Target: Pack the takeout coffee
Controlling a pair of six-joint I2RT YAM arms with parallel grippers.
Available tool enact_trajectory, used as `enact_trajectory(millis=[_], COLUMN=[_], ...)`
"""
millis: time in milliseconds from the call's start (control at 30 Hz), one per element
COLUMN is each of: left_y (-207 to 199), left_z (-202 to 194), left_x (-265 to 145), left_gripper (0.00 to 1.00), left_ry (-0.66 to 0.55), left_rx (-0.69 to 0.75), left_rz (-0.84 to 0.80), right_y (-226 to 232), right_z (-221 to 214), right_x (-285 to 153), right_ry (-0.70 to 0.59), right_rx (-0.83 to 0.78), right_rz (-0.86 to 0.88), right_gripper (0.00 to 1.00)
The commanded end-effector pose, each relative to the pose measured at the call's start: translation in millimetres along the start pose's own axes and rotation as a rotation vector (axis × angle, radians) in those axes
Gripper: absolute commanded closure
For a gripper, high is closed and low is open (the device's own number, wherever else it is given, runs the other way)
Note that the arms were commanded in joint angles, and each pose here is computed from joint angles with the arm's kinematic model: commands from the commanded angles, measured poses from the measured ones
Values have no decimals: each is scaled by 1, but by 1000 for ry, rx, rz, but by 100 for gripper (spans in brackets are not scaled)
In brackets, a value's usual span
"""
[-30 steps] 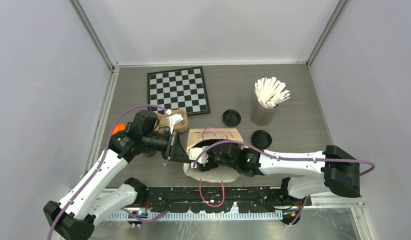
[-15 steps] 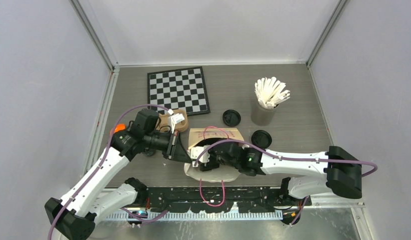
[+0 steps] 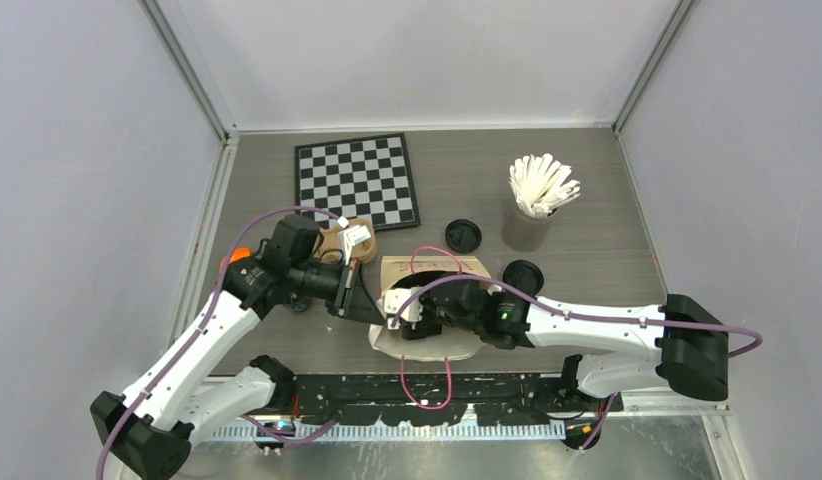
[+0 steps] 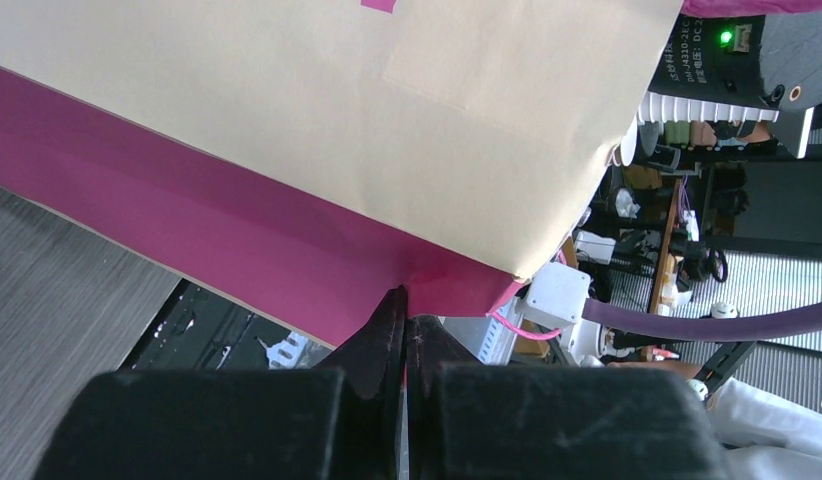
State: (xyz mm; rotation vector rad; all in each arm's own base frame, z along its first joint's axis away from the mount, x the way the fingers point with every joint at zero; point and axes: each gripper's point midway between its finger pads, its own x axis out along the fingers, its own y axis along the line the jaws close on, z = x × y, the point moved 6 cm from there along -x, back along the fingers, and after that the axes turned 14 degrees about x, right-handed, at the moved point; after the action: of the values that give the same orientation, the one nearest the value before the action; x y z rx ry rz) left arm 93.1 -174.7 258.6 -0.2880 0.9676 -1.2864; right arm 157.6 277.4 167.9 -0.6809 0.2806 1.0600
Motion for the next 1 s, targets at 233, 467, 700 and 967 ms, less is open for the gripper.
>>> enact_trajectory(millis=[233,467,700,967], left_y=[-8,-8,-9,-10], left_z=[6,8,10,10], left_x=[-3,-3,-3,-3], left_gripper=[100,100,100,100], left_ry=[-2,-6,-12,-33], left_rx=[24,26,20,19], left_rz=[-17,-9,-8,-24], right_y=[-13,-16,-20,-22], right_z=[27,32,36,38], right_x=[-13,-16,-28,-41], right_ry=[-104,-106,-102,-89], right_rx=[51,54,74,135], right_rz=[-22,-26,-26,-3], right_gripper=[9,9,10,10])
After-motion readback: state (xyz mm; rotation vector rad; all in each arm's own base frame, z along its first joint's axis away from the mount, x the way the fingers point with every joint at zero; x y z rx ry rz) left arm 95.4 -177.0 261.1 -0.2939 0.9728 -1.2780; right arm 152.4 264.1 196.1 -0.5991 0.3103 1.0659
